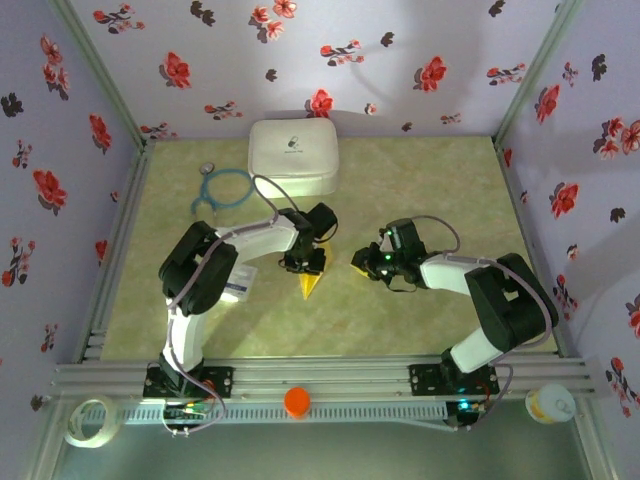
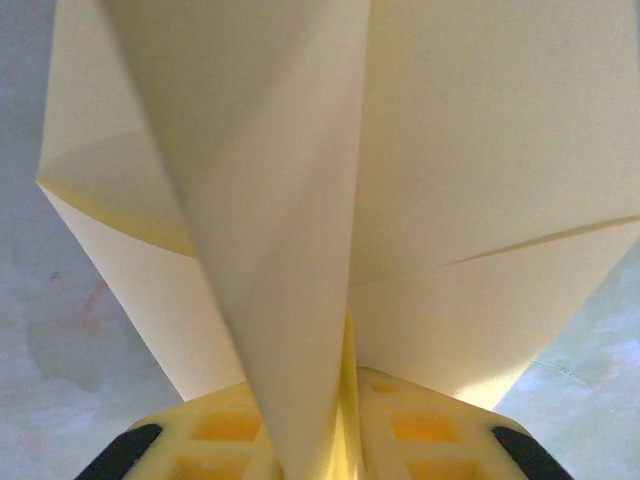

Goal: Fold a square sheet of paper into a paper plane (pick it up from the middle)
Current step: Turn over a paper plane at the center of the table.

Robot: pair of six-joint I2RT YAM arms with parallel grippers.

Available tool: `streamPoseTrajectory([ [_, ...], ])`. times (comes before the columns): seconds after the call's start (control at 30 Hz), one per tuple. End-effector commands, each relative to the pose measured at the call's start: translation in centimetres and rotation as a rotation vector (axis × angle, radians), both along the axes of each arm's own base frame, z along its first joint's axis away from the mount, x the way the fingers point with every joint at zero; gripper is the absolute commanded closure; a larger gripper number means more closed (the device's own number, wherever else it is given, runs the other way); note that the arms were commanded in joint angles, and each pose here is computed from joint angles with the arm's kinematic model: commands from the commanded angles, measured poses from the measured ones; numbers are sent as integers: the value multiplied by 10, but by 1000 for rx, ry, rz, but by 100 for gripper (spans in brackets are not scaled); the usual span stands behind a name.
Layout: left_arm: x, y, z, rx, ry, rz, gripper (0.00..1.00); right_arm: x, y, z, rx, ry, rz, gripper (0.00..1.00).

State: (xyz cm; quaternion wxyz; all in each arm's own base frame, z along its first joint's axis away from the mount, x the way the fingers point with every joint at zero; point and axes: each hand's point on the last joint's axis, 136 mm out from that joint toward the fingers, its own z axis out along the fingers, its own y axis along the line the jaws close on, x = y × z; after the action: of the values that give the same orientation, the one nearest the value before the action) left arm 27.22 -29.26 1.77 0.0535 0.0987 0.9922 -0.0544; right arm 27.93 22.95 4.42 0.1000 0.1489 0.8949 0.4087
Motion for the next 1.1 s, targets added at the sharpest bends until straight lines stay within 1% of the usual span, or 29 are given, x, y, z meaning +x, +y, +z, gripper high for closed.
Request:
streamPoseTrajectory([
  [0.0,-5,7,-16,65,8,-9,79,-6,-1,-4,-13,17,11,78],
  [0.2,-7,11,-21,98,6,13,76,-5,-1,-3,-14,14,12,78],
  [0.37,-8,15,-22,155,5,47,73,-5,-4,1,-26,3,14,77],
  [0.67,-12,11,-28,242,28,86,66,-6,-13,5,-36,-13,1,76],
  [0.83,-14,9,-30,258,25,118,64,-7,-19,6,-38,-17,-9,75],
  [0.9,-13,10,-30,262,17,151,63,-8,-22,7,-37,-20,-16,75],
  [1.07,-13,6,-33,242,22,201,63,-10,-26,8,-35,-25,-26,75],
])
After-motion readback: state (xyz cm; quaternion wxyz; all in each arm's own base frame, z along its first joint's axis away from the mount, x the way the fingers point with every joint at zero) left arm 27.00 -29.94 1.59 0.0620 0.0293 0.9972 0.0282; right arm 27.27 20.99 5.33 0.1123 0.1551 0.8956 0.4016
